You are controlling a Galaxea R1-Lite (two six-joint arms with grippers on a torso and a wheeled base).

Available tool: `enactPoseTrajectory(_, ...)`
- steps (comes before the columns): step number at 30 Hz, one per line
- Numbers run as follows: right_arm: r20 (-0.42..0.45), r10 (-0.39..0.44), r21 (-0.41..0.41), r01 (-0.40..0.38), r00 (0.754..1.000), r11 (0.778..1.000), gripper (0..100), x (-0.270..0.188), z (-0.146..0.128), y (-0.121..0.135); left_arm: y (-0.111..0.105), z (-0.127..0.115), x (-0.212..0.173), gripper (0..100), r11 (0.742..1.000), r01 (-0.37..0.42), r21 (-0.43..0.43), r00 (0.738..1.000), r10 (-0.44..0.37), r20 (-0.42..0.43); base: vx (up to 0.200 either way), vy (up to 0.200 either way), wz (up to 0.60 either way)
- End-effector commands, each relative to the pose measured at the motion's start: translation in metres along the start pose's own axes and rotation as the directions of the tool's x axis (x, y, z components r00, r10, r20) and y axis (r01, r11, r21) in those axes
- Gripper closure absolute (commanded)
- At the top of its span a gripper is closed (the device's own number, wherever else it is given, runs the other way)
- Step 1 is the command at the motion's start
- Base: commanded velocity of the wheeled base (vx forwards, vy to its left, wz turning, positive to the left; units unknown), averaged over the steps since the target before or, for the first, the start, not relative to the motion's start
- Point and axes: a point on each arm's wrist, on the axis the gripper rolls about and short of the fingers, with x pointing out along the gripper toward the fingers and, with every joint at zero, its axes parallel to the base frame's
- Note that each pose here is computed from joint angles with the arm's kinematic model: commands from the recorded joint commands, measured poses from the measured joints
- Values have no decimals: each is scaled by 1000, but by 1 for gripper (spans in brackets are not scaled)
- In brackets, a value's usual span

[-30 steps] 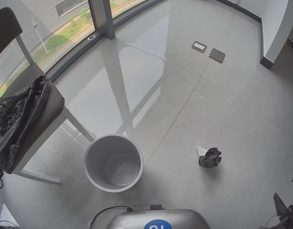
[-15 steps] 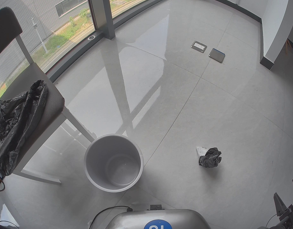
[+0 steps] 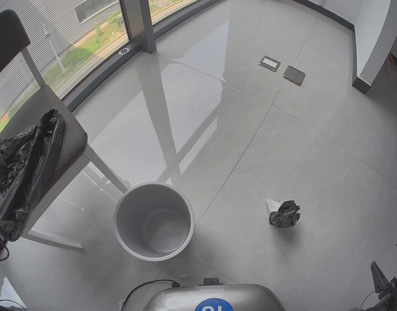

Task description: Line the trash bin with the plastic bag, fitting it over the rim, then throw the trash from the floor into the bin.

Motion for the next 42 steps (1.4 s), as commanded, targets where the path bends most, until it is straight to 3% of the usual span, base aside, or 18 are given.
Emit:
enactPoseTrajectory(1, -18, 1, 0, -1, 1000, 1000, 0, 1, -4, 0, 0, 1, 0, 0, 1000, 19, 1, 1000, -19, 1, 0, 0, 0)
enactPoseTrajectory(11, -16, 1, 0, -1, 1000, 1000, 0, 1, -4, 0, -1, 18, 5, 0, 997, 33, 69, 995, -39, 87, 0, 0, 0)
enactPoseTrajectory(17, -16, 1, 0, -1, 1000, 1000, 0, 1, -4, 0, 3, 15, 12, 0, 983, 29, 183, 998, -40, 57, 0, 0, 0)
enactPoseTrajectory(42, -13, 0, -8, -1, 1000, 1000, 0, 1, -4, 0, 12, 14, 29, 0, 974, 69, 217, 998, -66, -22, 0, 0, 0)
